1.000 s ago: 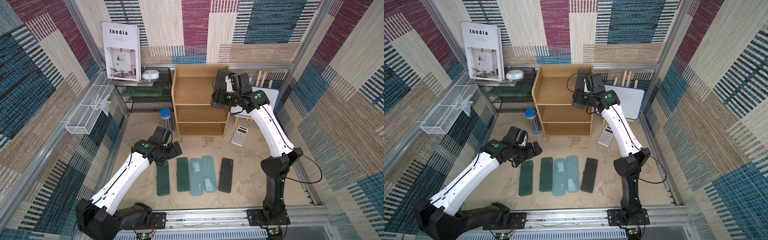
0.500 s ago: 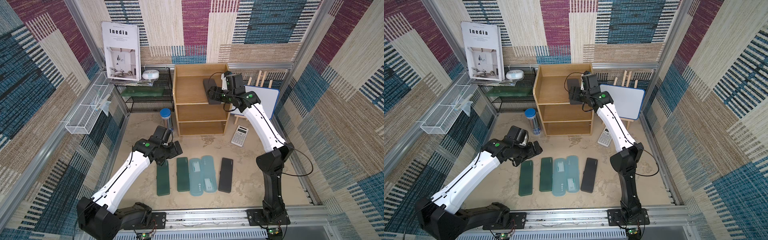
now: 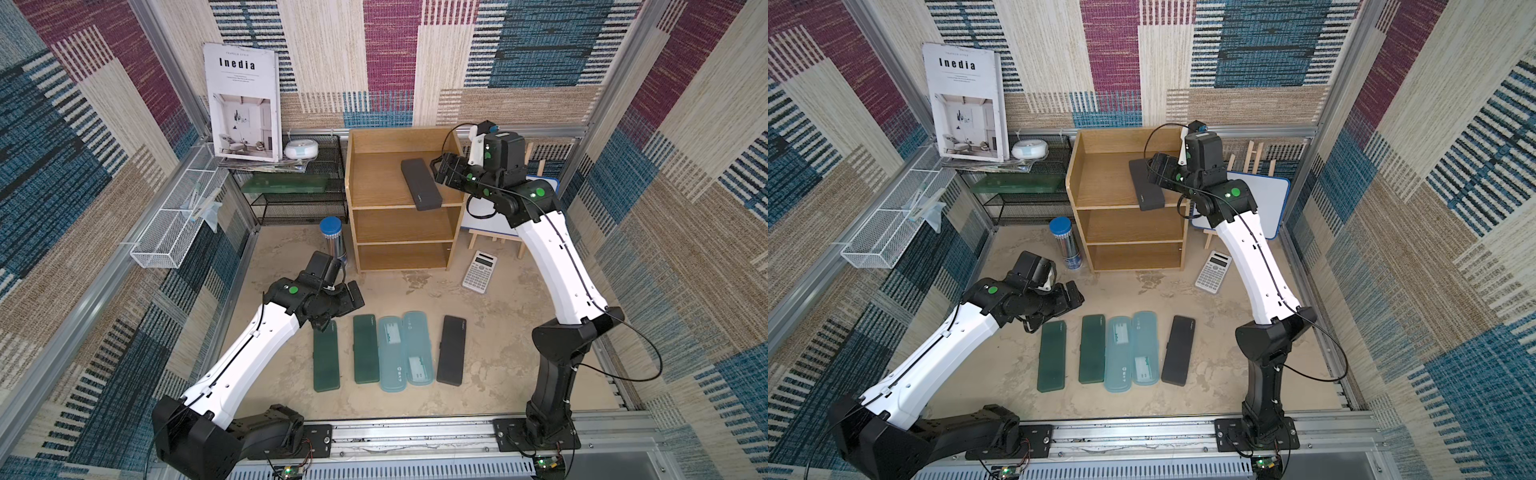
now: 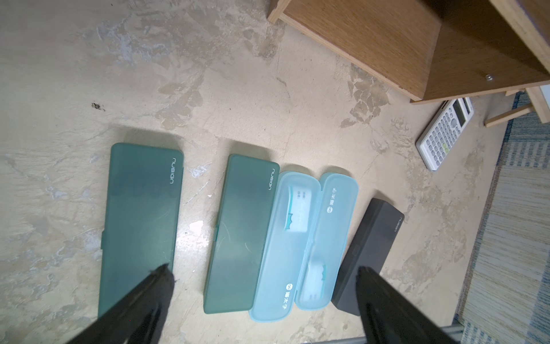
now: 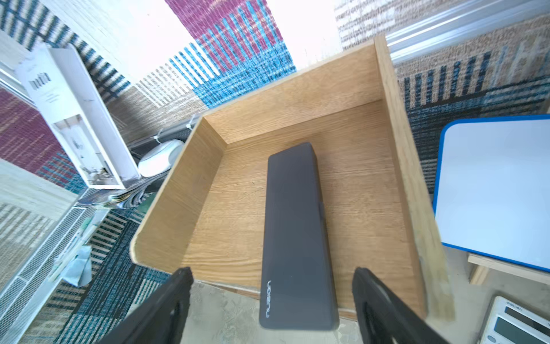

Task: Place the pencil cases on the shelf according to color
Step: Place the pencil case on the shelf.

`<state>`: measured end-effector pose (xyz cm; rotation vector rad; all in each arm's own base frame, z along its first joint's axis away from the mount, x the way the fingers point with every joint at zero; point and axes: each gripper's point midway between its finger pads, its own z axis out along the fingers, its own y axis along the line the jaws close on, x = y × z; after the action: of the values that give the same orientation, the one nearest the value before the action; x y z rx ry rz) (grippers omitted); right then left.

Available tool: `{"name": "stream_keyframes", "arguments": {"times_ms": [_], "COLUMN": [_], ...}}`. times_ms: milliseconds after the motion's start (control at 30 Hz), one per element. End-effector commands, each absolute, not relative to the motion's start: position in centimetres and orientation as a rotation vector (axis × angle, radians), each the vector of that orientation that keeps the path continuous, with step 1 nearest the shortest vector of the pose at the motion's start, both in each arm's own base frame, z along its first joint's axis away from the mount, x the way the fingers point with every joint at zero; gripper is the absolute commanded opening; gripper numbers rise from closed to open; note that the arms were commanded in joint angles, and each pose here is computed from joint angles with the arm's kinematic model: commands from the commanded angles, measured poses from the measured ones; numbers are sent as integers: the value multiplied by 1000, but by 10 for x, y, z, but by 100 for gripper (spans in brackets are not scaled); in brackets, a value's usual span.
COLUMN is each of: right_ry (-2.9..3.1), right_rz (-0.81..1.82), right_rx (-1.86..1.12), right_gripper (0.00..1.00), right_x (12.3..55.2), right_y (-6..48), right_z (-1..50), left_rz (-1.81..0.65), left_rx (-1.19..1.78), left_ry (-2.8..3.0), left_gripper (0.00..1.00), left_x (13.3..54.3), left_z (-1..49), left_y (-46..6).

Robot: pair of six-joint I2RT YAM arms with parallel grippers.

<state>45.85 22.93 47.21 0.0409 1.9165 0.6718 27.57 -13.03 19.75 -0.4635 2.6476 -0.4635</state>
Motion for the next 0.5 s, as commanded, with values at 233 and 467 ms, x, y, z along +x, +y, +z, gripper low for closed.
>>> {"name": "stream_keyframes", "arguments": {"times_ms": [233,467], "right_ry": [1991,1960], "right_rz": [295,394], "right_rx": [-100,-30], "right_gripper": [99,99], "right_x": [370,303], "right_y": [195,156], "right_z": [397,330], "left_rz": [-343,-410], "left_rx": [-379,-262], "left_ry": [2573,2509], "left_gripper": [100,100], "left_x": [263,254], "left_z": [191,201], "left_y": [-105,-110]}}
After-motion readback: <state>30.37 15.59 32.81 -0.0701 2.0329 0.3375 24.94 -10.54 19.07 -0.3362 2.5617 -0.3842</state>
